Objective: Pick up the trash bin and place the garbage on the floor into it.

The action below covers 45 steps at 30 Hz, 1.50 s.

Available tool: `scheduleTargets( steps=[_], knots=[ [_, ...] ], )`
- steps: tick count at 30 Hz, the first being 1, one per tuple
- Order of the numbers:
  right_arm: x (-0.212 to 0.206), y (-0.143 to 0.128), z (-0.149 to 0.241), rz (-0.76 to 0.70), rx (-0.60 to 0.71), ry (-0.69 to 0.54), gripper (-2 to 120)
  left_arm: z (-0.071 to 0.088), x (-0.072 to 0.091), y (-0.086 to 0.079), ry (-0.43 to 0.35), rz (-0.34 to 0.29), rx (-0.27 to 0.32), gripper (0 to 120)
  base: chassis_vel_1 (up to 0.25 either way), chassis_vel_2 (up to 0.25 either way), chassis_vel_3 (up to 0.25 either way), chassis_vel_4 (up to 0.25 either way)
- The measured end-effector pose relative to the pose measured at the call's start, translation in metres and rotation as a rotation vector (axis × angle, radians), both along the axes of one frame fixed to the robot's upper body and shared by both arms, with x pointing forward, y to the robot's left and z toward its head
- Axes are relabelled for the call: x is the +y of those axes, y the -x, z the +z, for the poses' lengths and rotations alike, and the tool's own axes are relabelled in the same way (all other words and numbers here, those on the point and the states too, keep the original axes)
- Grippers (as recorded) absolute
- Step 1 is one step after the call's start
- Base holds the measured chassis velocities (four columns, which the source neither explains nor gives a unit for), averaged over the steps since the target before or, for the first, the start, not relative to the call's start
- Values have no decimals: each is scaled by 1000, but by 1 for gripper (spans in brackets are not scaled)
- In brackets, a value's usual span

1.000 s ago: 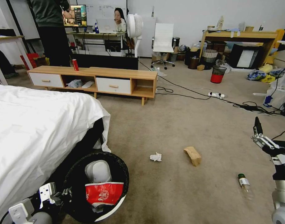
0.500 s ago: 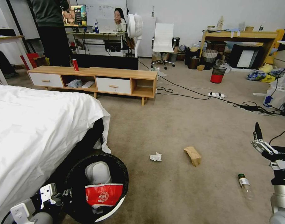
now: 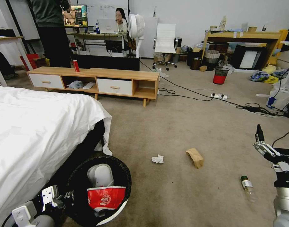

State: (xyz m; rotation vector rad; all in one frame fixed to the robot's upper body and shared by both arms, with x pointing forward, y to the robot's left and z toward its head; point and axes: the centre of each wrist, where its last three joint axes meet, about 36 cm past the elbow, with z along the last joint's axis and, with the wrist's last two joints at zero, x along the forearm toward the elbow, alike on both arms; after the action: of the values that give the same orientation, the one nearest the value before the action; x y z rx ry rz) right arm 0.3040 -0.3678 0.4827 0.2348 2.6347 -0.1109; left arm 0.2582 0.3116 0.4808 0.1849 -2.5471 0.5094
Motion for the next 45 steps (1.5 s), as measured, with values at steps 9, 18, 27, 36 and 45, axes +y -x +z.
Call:
scheduleTargets(
  steps=[9,18,27,36,45],
  knots=[
    [0,0,1,2,5,-2,100,2,0,2,-4,2,-1,2,-60,-49,-61,-60],
    [1,-1,0,3,6,-8,100,3,1,5,-8,7,2,2,-76,-67,-79,-78],
    [0,-2,-4,-1,14,-10,100,3,1,5,-6,12,4,2,-40,-30,-30,-25],
    [-1,-5,-8,-10,19,-22,100,3,3,5,-5,20,5,2,0,0,0,0],
    [-2,-7,-11,-22,19,-31,100,4,4,5,-5,23,4,2,0,0,0,0]
  ],
)
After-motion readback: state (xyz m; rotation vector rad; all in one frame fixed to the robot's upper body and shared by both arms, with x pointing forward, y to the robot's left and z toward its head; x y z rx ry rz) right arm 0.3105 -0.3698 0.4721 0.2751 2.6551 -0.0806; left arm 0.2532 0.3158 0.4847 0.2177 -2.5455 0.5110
